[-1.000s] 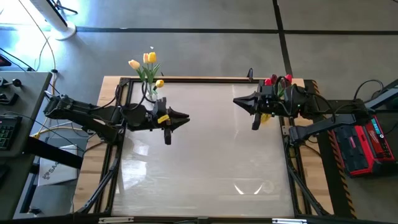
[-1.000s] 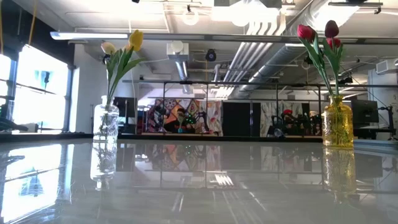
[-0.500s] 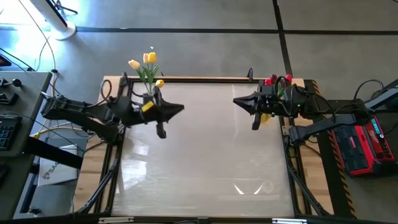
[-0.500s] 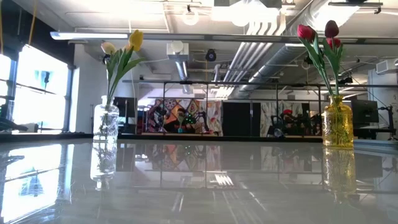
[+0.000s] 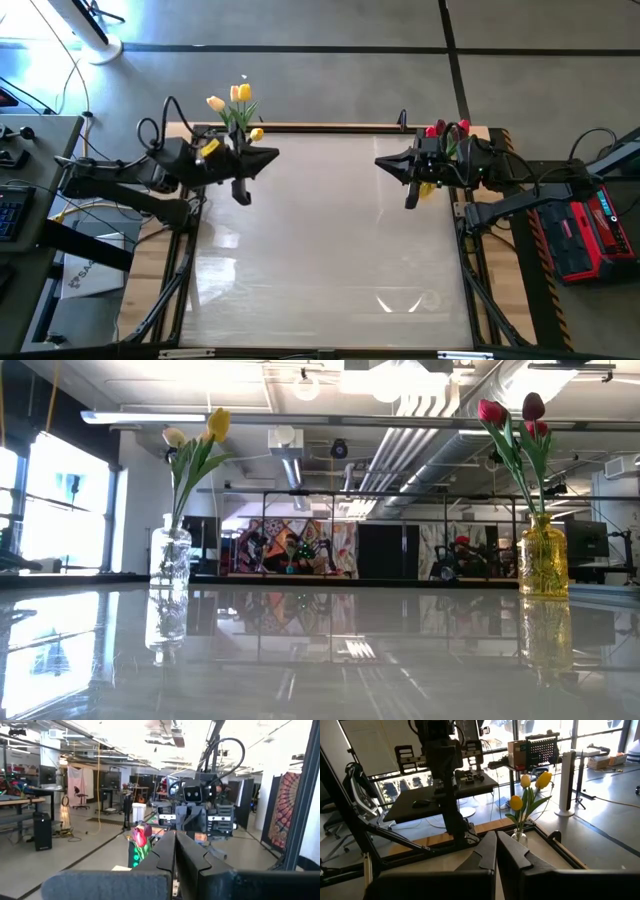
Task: Sort flowers into vase by color
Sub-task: Return to Home Position
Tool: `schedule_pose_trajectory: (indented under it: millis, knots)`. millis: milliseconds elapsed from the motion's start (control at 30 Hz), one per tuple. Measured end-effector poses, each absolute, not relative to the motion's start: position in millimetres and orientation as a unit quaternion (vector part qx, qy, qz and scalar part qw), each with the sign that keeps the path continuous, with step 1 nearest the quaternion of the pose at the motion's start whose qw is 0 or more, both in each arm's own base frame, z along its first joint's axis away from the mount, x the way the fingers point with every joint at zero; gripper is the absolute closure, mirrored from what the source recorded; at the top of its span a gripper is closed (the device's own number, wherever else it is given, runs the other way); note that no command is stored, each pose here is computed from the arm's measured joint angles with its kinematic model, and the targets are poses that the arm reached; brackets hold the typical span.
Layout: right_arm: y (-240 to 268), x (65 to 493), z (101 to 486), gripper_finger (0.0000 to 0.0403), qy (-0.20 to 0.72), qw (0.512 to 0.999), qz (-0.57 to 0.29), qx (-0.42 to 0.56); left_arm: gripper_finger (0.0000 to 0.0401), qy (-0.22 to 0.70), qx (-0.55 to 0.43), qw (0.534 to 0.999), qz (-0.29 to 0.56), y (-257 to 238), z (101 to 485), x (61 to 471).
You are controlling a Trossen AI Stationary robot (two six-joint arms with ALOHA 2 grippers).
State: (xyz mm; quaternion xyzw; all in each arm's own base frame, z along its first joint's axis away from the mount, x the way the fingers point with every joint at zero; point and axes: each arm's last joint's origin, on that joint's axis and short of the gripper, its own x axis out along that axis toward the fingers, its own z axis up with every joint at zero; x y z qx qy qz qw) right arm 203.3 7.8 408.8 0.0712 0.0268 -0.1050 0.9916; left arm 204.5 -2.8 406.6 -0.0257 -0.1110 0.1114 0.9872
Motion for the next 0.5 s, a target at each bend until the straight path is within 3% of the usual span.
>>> schedule_pose_trajectory:
  millis: [500]
  knots:
    - [8,203,409,0.0402,0.027,0.992,-0.105,0.071,0.0401,-0.132,-0.037,0.986,0.099,4,415,189]
